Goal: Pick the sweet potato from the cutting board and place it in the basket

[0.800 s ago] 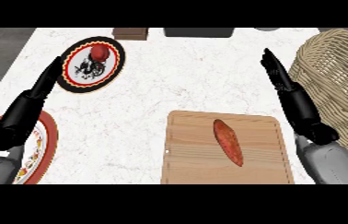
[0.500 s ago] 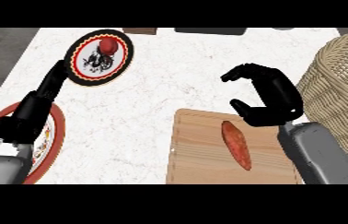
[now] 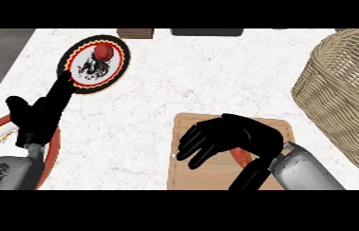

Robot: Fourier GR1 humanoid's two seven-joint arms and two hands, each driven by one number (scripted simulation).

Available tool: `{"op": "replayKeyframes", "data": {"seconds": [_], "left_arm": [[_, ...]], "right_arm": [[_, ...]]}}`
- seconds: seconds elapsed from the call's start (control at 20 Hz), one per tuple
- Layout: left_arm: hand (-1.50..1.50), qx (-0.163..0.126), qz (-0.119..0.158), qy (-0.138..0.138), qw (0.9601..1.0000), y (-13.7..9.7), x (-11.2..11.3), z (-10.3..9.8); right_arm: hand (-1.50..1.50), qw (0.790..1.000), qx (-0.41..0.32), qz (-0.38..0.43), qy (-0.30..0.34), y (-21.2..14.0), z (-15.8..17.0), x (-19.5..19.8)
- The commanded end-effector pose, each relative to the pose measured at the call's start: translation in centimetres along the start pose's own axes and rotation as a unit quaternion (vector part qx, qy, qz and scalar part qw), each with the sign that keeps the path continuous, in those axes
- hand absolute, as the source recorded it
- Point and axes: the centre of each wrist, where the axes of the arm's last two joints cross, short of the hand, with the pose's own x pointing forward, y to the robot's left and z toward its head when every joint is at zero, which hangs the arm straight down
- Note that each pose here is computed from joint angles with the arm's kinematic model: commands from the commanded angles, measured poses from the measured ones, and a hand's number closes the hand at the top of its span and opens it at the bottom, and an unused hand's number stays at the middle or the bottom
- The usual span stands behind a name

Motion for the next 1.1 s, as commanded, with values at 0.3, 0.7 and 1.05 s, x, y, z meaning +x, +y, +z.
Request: {"op": "replayKeyframes", "data": {"seconds": [0.3, 0.7, 1.05], "left_arm": [[0.0, 0.011, 0.01, 0.024, 0.9996, 0.2, 0.0, -0.6], [0.0, -0.005, 0.018, 0.024, 0.9996, 0.3, 0.8, -0.7], [0.0, 0.0, 0.011, 0.017, 0.9998, -1.0, 2.0, -1.4]], "right_arm": [[-1.5, 0.976, 0.089, 0.125, 0.152, -3.5, -3.4, 8.8], [-1.5, 0.886, 0.063, 0.337, 0.314, -11.0, -7.1, 15.0], [-1.5, 0.86, 0.201, 0.286, 0.372, -15.7, -8.3, 17.2]]}}
